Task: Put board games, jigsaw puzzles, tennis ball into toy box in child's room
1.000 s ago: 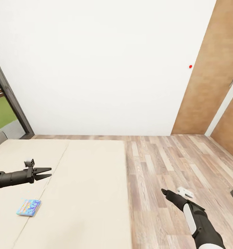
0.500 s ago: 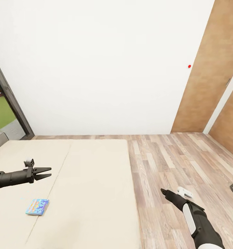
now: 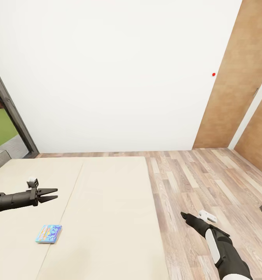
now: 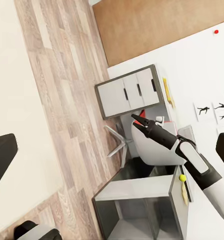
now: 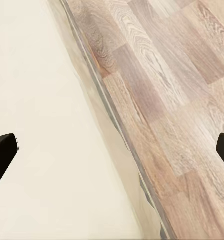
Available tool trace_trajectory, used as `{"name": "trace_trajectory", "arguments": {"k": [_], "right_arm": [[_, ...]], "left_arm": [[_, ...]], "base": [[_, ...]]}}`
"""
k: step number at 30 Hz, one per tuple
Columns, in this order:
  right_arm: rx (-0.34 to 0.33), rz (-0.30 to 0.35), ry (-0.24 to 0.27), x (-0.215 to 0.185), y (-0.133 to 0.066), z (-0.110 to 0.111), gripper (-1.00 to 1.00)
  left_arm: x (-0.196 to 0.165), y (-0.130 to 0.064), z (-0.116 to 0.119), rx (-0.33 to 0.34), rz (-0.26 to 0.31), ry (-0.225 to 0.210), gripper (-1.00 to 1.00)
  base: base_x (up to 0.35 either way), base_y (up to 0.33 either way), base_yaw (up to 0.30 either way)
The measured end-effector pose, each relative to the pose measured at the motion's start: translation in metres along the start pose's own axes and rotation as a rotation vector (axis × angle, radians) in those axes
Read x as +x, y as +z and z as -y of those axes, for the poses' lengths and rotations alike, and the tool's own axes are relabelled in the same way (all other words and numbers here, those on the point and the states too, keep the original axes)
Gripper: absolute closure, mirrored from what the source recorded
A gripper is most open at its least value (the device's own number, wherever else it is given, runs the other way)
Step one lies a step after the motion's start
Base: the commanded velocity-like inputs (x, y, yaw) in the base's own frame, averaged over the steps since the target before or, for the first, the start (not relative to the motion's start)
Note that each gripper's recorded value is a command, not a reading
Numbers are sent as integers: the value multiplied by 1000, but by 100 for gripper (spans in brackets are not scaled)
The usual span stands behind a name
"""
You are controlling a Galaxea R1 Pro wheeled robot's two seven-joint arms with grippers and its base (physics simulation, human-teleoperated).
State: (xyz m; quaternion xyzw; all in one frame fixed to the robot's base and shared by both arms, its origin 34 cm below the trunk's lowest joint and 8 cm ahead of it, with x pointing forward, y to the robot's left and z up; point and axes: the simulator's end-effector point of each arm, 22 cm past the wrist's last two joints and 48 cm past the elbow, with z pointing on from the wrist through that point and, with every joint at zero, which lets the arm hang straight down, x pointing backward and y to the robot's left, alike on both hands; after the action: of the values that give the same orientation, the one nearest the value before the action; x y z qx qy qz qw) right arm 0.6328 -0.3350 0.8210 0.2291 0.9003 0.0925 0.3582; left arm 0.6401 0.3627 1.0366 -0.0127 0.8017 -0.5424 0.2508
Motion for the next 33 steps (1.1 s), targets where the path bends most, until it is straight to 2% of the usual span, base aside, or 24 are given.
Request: {"name": "trace_trajectory", "arguments": {"k": [33], "right_arm": [[0,0,0,0,0,0,-100]], "left_arm": [[0,0,0,-1,-1,1,-100]], "base": [[0,231,0]]}}
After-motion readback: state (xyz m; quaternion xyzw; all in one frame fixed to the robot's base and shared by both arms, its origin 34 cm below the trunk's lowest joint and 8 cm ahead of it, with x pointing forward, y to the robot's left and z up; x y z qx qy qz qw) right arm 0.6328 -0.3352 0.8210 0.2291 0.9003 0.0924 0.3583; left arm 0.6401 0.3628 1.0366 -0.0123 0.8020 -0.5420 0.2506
